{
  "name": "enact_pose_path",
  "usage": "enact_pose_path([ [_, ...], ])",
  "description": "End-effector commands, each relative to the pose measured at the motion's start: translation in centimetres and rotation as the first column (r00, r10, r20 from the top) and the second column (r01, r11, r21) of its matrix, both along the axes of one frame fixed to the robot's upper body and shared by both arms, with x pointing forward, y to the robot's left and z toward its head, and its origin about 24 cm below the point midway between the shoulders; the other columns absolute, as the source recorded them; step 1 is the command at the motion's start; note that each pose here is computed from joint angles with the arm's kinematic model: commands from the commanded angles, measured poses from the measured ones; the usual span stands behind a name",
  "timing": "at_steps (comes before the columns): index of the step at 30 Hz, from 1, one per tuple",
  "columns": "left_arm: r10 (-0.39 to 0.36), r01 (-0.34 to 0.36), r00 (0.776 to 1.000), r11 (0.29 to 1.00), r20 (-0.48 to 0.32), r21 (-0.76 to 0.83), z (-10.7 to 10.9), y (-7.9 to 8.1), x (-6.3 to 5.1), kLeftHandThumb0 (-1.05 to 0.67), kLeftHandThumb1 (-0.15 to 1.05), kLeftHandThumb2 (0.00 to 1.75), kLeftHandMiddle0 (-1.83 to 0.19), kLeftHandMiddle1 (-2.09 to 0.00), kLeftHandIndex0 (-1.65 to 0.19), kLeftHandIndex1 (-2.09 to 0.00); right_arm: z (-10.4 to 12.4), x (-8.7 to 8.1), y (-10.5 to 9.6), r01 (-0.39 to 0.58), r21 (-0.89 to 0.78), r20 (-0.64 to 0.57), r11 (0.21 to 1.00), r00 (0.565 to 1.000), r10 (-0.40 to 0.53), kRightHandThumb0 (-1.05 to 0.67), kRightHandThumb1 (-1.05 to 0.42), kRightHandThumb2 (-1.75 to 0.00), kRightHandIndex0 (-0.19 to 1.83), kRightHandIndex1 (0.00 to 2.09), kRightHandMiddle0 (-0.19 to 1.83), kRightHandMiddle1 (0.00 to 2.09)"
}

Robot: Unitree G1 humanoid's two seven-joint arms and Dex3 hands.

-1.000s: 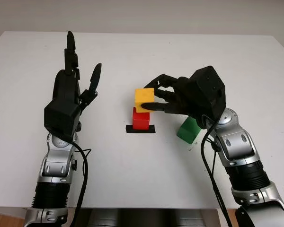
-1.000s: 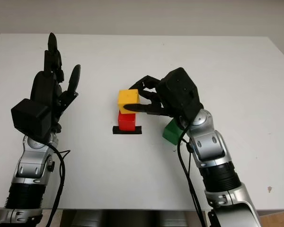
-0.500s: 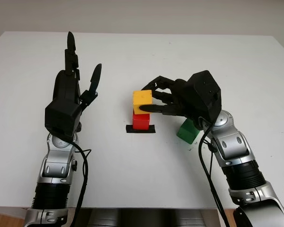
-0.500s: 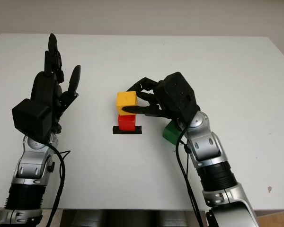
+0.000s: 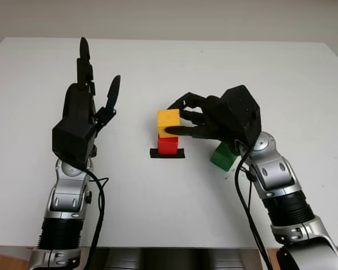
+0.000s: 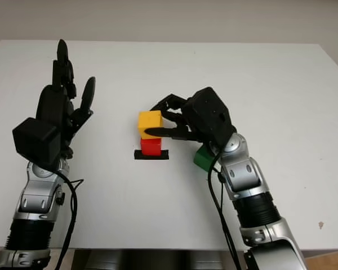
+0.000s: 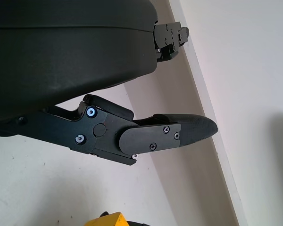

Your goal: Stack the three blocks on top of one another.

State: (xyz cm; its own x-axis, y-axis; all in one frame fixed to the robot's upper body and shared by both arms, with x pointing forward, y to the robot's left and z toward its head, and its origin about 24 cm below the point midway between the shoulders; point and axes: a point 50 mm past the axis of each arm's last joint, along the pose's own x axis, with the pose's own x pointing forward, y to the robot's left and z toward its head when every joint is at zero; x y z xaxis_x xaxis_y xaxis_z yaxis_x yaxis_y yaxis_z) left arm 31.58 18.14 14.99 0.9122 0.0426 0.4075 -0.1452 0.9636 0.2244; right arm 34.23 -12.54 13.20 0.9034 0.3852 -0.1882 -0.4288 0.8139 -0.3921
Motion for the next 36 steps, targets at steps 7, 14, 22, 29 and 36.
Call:
enact_pose_path([
  [7,0.004,-0.004,1.000,1.000,0.010,0.013,0.18,0.16,-0.14,-0.70,1.05,0.51,0.16,-0.06,0.16,-0.06,0.35,-0.08,-0.32,-0.004,-0.044,0.019,0.999,1.000,0.005,-0.47,-0.95,-0.05,0.33,0.05,0.29,1.75],
  [14,0.002,-0.002,1.000,1.000,0.013,0.016,0.22,0.14,-0.17,-0.70,1.05,0.50,0.17,-0.05,0.16,-0.06,0.20,-0.37,-0.40,-0.017,-0.092,0.040,0.996,0.999,0.021,-0.48,-0.96,-0.05,0.33,0.06,0.28,1.76],
  [22,0.006,-0.006,1.000,1.000,0.010,0.020,0.22,0.16,-0.27,-0.69,1.05,0.50,0.17,-0.05,0.15,-0.06,-0.03,-0.49,-0.25,-0.041,-0.139,0.063,0.989,0.997,0.051,-0.51,-0.95,-0.05,0.33,0.06,0.31,1.75],
  [29,-0.005,0.005,1.000,1.000,0.014,0.010,0.28,0.00,-0.24,-0.69,1.05,0.50,0.18,-0.05,0.16,-0.05,-0.10,-0.47,-0.35,-0.061,-0.158,0.067,0.986,0.995,0.073,-0.52,-0.95,-0.05,0.32,0.05,0.30,1.73],
  [36,-0.007,0.007,1.000,1.000,0.013,0.006,0.24,-0.01,-0.19,-0.69,1.05,0.49,0.18,-0.05,0.16,-0.05,-0.05,-0.39,-0.34,-0.060,-0.171,0.075,0.983,0.994,0.073,-0.52,-0.95,-0.05,0.33,0.05,0.31,1.68],
])
